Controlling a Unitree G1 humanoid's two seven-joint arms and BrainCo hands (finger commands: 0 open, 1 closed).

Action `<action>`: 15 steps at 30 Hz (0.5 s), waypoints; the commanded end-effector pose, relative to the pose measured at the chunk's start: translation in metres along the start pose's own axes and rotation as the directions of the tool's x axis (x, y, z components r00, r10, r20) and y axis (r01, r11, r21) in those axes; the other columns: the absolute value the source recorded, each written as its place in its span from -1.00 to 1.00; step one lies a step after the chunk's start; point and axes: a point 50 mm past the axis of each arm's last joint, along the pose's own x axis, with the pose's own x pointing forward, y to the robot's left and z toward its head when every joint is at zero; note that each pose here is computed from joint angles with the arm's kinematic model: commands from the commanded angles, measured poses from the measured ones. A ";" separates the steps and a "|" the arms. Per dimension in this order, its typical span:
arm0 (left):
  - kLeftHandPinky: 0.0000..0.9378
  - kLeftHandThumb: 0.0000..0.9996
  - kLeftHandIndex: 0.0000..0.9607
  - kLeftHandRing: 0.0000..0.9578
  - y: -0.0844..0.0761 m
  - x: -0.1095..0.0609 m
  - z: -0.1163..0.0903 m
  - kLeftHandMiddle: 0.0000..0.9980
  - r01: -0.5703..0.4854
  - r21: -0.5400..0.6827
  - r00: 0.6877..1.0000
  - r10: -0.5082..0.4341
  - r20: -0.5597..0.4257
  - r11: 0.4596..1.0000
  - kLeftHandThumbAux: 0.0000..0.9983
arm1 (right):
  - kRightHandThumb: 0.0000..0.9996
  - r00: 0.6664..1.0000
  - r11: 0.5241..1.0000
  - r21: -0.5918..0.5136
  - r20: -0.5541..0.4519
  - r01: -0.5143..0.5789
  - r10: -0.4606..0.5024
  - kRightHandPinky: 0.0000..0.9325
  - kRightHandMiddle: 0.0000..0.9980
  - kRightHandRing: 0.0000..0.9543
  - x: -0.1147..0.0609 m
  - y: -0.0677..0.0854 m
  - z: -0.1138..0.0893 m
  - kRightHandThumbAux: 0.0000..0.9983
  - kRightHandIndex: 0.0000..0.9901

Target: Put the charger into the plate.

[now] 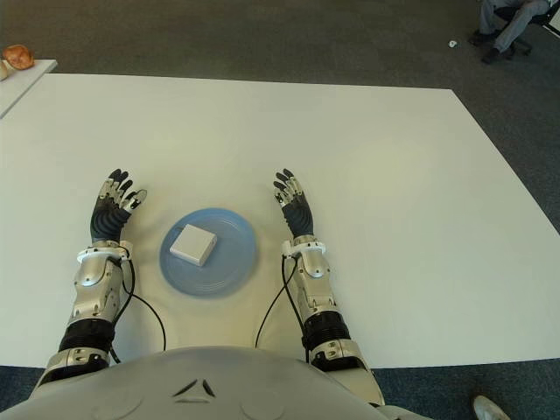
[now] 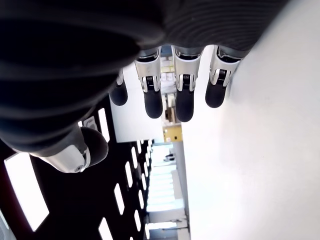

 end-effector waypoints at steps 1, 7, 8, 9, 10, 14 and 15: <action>-1.00 -1.00 -1.00 -1.00 -0.005 -0.007 -0.016 -0.99 0.022 -0.042 0.997 -0.025 -0.074 0.999 0.41 | -1.00 0.999 0.998 0.059 -0.047 0.013 -0.010 -0.76 -0.71 -0.72 -0.001 0.009 -0.010 0.00 -0.93; -1.00 -1.00 -1.00 -1.00 -0.010 -0.010 -0.028 -1.00 0.025 -0.041 0.992 -0.030 -0.125 0.999 0.42 | -1.00 0.999 0.998 0.060 -0.054 0.014 -0.011 -0.76 -0.71 -0.72 0.000 0.007 -0.013 0.00 -0.93; -1.00 -1.00 -1.00 -1.00 -0.010 -0.010 -0.030 -1.00 0.026 -0.040 0.991 -0.031 -0.132 0.999 0.43 | -1.00 0.998 0.998 0.060 -0.055 0.015 -0.011 -0.76 -0.71 -0.73 0.000 0.007 -0.014 0.00 -0.93; -1.00 -1.00 -1.00 -1.00 -0.011 -0.010 -0.032 -1.00 0.028 -0.038 0.989 -0.033 -0.142 0.999 0.43 | -1.00 0.998 0.998 0.060 -0.057 0.015 -0.012 -0.76 -0.71 -0.73 0.000 0.007 -0.015 0.00 -0.93; -1.00 -1.00 -1.00 -1.00 -0.011 -0.010 -0.034 -1.00 0.029 -0.037 0.989 -0.034 -0.147 0.999 0.44 | -1.00 0.998 0.998 0.060 -0.057 0.015 -0.012 -0.76 -0.71 -0.73 0.000 0.007 -0.015 0.00 -0.93; -1.00 -1.00 -1.00 -1.00 -0.011 -0.012 -0.041 -1.00 0.051 -0.022 0.985 -0.054 -0.161 0.998 0.43 | -1.00 0.998 0.998 0.060 -0.055 0.023 -0.019 -0.78 -0.73 -0.75 0.001 0.007 -0.017 0.01 -0.93; -1.00 -1.00 -1.00 -1.00 -0.011 -0.013 -0.041 -1.00 0.059 -0.016 0.985 -0.061 -0.160 0.998 0.43 | -1.00 0.998 0.998 0.061 -0.054 0.026 -0.023 -0.78 -0.73 -0.75 0.002 0.007 -0.017 0.01 -0.93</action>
